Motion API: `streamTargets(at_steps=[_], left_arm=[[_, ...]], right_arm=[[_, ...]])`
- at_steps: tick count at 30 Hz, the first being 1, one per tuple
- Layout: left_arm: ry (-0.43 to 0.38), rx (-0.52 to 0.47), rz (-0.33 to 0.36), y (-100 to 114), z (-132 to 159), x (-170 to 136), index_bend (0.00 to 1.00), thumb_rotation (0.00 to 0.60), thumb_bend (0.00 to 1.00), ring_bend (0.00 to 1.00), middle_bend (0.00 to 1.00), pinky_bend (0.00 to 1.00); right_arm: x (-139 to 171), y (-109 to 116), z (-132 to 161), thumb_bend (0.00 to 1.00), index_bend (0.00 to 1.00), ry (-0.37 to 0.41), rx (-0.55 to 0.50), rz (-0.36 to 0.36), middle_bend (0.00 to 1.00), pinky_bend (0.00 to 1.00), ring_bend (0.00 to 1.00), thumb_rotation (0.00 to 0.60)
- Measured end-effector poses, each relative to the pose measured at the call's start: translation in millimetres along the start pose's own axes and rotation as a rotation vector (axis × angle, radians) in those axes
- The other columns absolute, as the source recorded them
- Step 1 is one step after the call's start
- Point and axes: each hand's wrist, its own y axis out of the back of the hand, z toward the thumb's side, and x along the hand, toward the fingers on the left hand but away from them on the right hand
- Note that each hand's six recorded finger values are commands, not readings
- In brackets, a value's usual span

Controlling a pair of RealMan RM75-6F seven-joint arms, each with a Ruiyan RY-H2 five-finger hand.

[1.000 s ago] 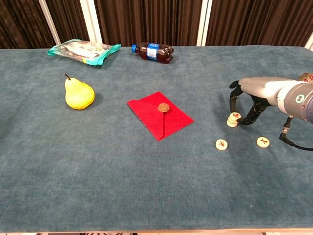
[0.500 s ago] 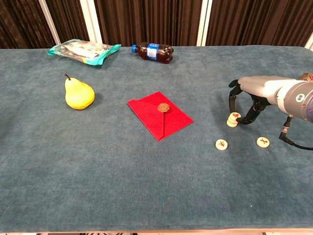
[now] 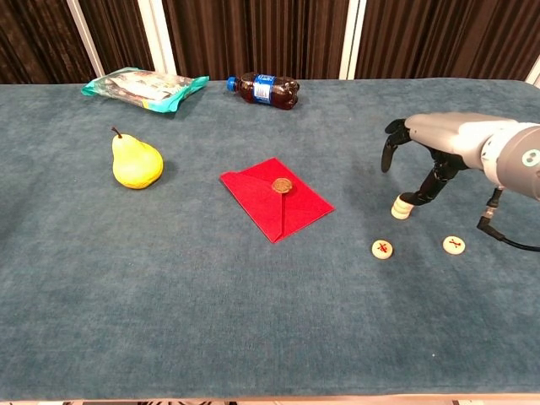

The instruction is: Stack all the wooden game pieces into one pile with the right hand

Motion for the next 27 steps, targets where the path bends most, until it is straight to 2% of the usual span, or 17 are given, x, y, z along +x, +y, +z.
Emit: streamTargets(at_steps=[4, 15, 20, 27], left_arm=[[-0.002, -0.001, 0.0, 0.0, 0.3, -0.1, 0.08, 0.6, 0.15, 0.0, 0.0, 0.0], [0.0, 0.001, 0.002, 0.0, 0.5, -0.6, 0.08, 0.6, 0.15, 0.0, 0.0, 0.0], [0.0, 0.0, 0.002, 0.1, 0.1, -0.2, 0.08, 0.6, 0.15, 0.0, 0.0, 0.0], [0.0, -0.001, 0.002, 0.4, 0.1, 0.0, 0.08, 0.6, 0.15, 0.0, 0.0, 0.0]], right_arm=[[13.7, -1.5, 6.9, 0.37, 0.35, 0.054, 0.026, -0.028, 0.0, 0.0, 0.0, 0.6], [46.0, -27.8, 23.6, 0.37, 0.35, 0.193, 0.072, -0.051, 0.0, 0.0, 0.0, 0.6], [48.1, -41.2, 32.2, 0.37, 0.35, 0.224, 0.097, -0.055, 0.0, 0.0, 0.0, 0.6], [41.4, -50.5, 32.1, 0.37, 0.35, 0.221, 0.135, -0.061, 0.0, 0.0, 0.0, 0.6]])
